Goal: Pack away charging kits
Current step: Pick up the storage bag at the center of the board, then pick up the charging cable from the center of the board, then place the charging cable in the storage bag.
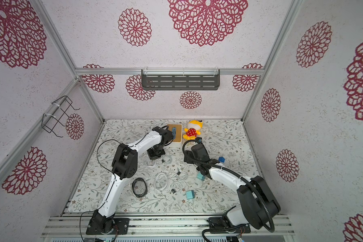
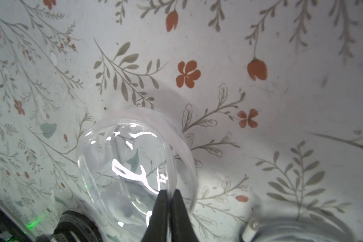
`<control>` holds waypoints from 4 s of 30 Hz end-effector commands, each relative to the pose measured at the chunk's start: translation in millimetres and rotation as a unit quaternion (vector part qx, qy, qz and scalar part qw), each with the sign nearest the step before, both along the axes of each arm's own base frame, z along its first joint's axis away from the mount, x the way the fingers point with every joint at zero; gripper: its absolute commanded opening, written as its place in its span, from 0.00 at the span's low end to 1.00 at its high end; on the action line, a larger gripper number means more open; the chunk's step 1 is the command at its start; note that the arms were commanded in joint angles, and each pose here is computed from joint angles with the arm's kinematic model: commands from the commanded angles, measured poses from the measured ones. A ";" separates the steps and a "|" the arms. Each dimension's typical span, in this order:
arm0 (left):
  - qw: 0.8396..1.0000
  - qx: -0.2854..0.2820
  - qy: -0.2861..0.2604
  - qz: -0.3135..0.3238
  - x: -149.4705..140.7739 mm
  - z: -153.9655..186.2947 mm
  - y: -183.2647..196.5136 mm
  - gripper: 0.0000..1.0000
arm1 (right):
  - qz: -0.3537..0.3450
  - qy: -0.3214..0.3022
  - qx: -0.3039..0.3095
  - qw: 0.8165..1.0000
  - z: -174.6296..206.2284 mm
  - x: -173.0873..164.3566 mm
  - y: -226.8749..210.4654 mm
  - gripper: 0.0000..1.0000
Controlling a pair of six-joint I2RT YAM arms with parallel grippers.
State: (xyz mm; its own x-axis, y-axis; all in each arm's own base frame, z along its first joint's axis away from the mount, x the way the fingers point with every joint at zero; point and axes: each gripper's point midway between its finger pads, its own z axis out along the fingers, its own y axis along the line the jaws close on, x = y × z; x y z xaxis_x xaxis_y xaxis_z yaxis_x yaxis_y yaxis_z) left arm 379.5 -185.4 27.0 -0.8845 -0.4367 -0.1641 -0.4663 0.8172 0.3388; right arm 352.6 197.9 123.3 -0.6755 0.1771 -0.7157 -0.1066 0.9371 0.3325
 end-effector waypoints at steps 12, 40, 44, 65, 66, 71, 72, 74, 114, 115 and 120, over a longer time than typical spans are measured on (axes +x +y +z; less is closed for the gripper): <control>0.971 -0.009 -0.204 -0.125 14.6 86.0 8.1 0.00 | -0.004 0.023 0.055 0.998 -19.5 9.0 27.1 0.62; 0.876 0.011 -0.448 -0.179 10.6 188.5 91.7 0.00 | 0.071 0.082 -0.151 0.983 -83.6 10.4 115.1 0.49; 0.867 -0.026 -0.458 -0.195 9.8 186.8 82.6 0.00 | 0.074 0.091 -0.167 0.979 -93.0 11.1 115.3 0.47; 0.850 -0.132 -0.446 -0.246 13.9 176.4 43.1 0.00 | 0.036 0.075 -0.168 0.982 -80.1 14.3 101.9 0.00; 0.848 -0.143 -0.444 -0.252 14.1 175.5 38.3 0.00 | 0.032 0.070 -0.165 0.983 -74.4 13.5 99.5 0.00; 0.830 -0.210 -0.429 -0.287 14.9 168.4 8.7 0.00 | -0.001 0.032 -0.141 0.990 -32.4 7.9 78.6 0.00; 0.828 -0.219 -0.427 -0.290 15.3 167.1 4.7 0.00 | -0.006 0.025 -0.133 0.991 -24.5 5.8 75.3 0.00; 0.827 -0.232 -0.419 -0.294 16.6 162.6 -1.3 0.00 | -0.013 0.007 -0.108 0.994 -1.4 1.8 70.7 0.00; 0.761 -0.422 -0.361 -0.335 10.9 143.4 -65.4 0.00 | 0.001 0.009 -0.053 0.999 17.5 40.4 136.3 0.00; 0.760 -0.426 -0.362 -0.332 11.8 143.1 -64.8 0.00 | 0.001 0.008 -0.053 0.999 17.2 40.5 136.3 0.00; 0.745 -0.460 -0.360 -0.322 12.6 143.1 -66.7 0.00 | 0.001 0.005 -0.042 0.999 17.2 42.8 139.4 0.00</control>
